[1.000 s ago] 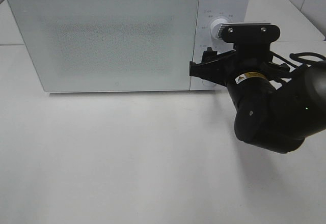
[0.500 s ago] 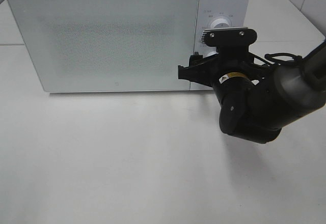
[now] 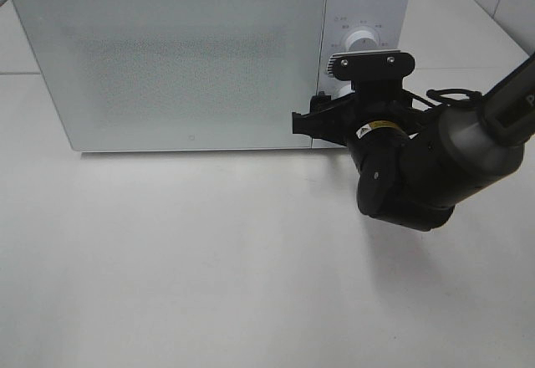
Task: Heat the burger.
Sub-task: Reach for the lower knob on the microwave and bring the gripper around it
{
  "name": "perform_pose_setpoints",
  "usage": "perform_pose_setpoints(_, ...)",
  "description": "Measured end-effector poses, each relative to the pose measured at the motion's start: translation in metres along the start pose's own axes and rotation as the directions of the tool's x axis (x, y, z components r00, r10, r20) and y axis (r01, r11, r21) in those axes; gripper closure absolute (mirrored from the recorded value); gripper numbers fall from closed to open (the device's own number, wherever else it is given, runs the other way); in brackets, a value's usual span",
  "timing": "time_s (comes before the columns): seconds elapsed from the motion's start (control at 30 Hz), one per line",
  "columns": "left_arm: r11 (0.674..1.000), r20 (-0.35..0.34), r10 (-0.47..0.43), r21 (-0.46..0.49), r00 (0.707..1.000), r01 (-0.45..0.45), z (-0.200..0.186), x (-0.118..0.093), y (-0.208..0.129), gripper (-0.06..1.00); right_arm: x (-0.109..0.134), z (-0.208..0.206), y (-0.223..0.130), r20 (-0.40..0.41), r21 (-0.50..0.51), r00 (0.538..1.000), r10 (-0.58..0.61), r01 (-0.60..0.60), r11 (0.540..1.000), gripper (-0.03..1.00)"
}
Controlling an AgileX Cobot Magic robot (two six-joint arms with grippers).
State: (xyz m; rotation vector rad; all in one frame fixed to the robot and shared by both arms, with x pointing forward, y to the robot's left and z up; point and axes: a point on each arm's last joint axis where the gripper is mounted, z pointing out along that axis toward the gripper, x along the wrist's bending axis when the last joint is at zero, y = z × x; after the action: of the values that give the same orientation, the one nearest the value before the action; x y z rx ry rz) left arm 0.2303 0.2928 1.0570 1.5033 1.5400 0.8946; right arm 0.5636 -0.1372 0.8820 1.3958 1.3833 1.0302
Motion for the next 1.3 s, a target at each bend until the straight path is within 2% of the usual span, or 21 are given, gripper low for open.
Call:
perform_pose_setpoints(0.17, 1.0, 0.0, 0.0, 0.0, 1.0, 0.0, 0.0, 0.0, 0.0, -0.03, -0.0004, 0.0002, 0.0, 0.002, 0.0, 1.0, 0.001, -0.001, 1.0, 0.23)
perform_pose_setpoints(0.37, 1.0, 0.0, 0.0, 0.0, 1.0, 0.0, 0.0, 0.0, 0.0, -0.03, -0.0005, 0.0002, 0.0013, 0.003, -0.014, 1.0, -0.002, 0.002, 1.0, 0.32)
perform_pose_setpoints(0.43, 1.0, 0.0, 0.0, 0.0, 1.0, 0.0, 0.0, 0.0, 0.0, -0.03, -0.0008, -0.0002, 0.0023, 0.014, -0.032, 1.0, 0.0, 0.0, 0.999, 0.44)
perform_pose_setpoints(0.47, 1.0, 0.0, 0.0, 0.0, 1.0, 0.0, 0.0, 0.0, 0.0, -0.03, -0.0008, -0.0002, 0.0023, 0.014, -0.032, 1.0, 0.0, 0.0, 0.999, 0.44)
perform_pose_setpoints(0.5, 1.0, 0.0, 0.0, 0.0, 1.0, 0.0, 0.0, 0.0, 0.0, -0.03, -0.0014, -0.0003, 0.0013, 0.018, -0.031, 1.0, -0.001, 0.001, 1.0, 0.55)
perform_pose_setpoints(1.07, 1.0, 0.0, 0.0, 0.0, 1.0, 0.0, 0.0, 0.0, 0.0, -0.03, -0.0013, -0.0004, 0.0006, 0.009, -0.045, 1.0, -0.006, 0.006, 0.999, 0.54)
perform_pose_setpoints(1.3, 1.0, 0.0, 0.0, 0.0, 1.0, 0.0, 0.0, 0.0, 0.0, -0.03, -0.0011, -0.0006, 0.0005, 0.004, -0.047, 0.999, 0.045, -0.044, 0.998, 0.54)
